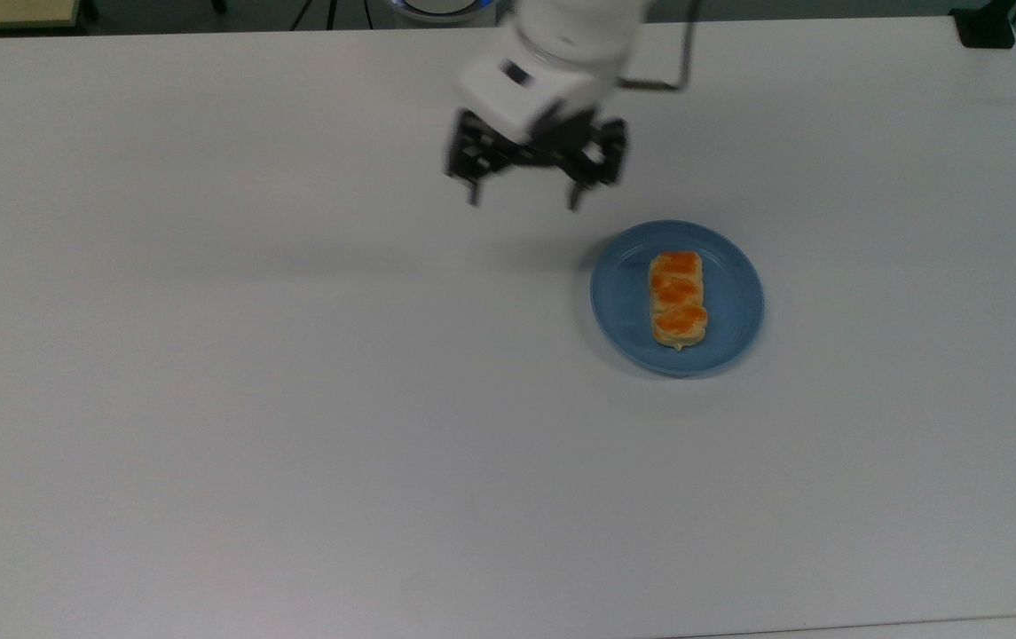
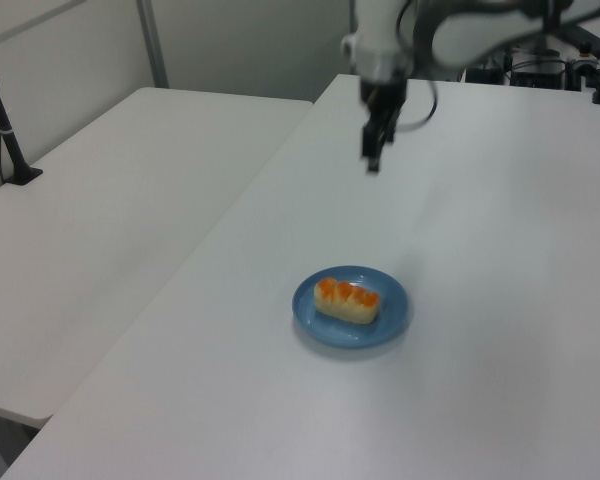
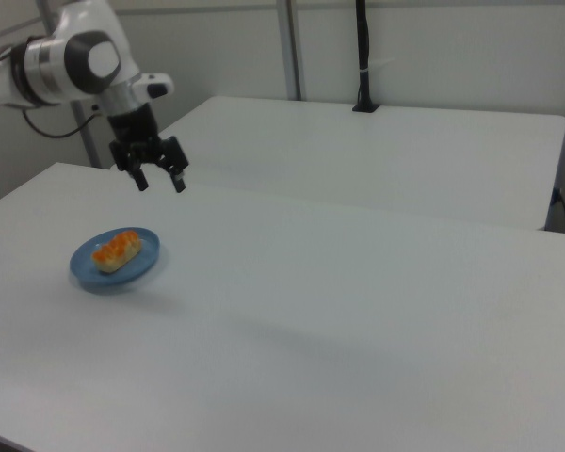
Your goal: Put the bread onto the plate
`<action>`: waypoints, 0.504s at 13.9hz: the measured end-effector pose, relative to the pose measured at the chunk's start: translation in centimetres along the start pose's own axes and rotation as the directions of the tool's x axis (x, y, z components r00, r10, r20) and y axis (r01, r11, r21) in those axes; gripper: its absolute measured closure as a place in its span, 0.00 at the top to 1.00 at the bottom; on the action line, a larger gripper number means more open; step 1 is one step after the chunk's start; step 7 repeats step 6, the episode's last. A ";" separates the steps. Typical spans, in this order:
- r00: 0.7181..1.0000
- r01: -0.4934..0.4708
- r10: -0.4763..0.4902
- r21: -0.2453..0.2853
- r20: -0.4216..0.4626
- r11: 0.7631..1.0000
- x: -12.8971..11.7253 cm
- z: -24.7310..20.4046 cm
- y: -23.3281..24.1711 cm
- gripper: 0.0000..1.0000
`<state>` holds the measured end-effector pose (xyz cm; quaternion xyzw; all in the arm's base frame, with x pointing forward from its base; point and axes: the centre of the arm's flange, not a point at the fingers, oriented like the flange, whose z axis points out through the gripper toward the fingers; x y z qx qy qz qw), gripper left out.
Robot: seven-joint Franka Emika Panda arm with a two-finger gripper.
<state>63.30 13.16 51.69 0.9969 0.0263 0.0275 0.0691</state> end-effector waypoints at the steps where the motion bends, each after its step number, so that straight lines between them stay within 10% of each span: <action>1: 1.000 -0.009 0.009 -0.009 0.022 1.000 -0.7 -1.3 2.8 1.00; 7: 0.994 -0.063 0.059 0.045 0.093 0.997 -5.5 -6.1 11.4 1.00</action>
